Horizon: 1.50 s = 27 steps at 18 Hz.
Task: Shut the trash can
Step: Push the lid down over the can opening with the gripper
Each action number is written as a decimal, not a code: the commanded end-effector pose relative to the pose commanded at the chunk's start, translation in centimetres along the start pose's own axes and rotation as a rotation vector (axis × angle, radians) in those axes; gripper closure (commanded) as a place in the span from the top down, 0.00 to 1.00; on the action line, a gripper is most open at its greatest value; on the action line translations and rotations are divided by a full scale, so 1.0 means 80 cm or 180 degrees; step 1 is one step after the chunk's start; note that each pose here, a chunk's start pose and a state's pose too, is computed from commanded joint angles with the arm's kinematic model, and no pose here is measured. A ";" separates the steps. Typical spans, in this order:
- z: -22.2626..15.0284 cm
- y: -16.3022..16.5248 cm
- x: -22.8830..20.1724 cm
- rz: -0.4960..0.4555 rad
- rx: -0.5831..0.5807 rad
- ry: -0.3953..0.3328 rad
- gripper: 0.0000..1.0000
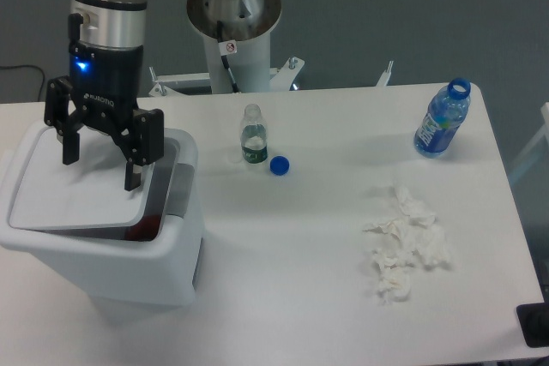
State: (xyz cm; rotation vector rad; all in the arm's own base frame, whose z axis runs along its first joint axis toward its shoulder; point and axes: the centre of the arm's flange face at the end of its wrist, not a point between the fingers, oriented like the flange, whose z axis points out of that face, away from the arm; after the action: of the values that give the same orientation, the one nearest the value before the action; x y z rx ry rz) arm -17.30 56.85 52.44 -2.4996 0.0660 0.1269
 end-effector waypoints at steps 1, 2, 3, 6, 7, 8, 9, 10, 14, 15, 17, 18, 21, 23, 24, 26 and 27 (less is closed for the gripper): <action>-0.002 0.001 -0.004 -0.0008 0.0006 -0.0016 1.00; -0.002 0.002 -0.007 -0.0020 0.0004 -0.0025 1.00; -0.003 0.003 -0.011 -0.0032 0.0000 -0.0038 1.00; -0.008 0.005 -0.020 -0.0046 0.0007 -0.0147 1.00; -0.008 0.006 -0.021 -0.0041 -0.0026 -0.0209 1.00; -0.007 0.007 -0.023 -0.0047 -0.0056 -0.0259 1.00; -0.006 0.007 -0.024 -0.0044 -0.0068 -0.0270 1.00; -0.005 0.008 -0.025 -0.0048 -0.0073 -0.0270 1.00; -0.006 0.011 -0.035 -0.0082 -0.0075 -0.0298 1.00; -0.007 0.013 -0.039 -0.0098 -0.0077 -0.0310 1.00; -0.008 0.015 -0.043 -0.0114 -0.0080 -0.0321 1.00; -0.008 0.015 -0.044 -0.0118 -0.0081 -0.0324 1.00; 0.000 0.020 -0.045 -0.0131 -0.0113 -0.0307 1.00; 0.008 0.023 -0.052 -0.0152 -0.0136 -0.0305 1.00; 0.010 0.024 -0.053 -0.0159 -0.0145 -0.0303 1.00; 0.012 0.025 -0.053 -0.0166 -0.0153 -0.0298 1.00; 0.012 0.025 -0.053 -0.0161 -0.0153 -0.0298 1.00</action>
State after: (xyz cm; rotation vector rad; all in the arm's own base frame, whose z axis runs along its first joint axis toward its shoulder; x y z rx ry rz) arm -21.77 55.91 50.95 -2.5371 -0.0395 0.2267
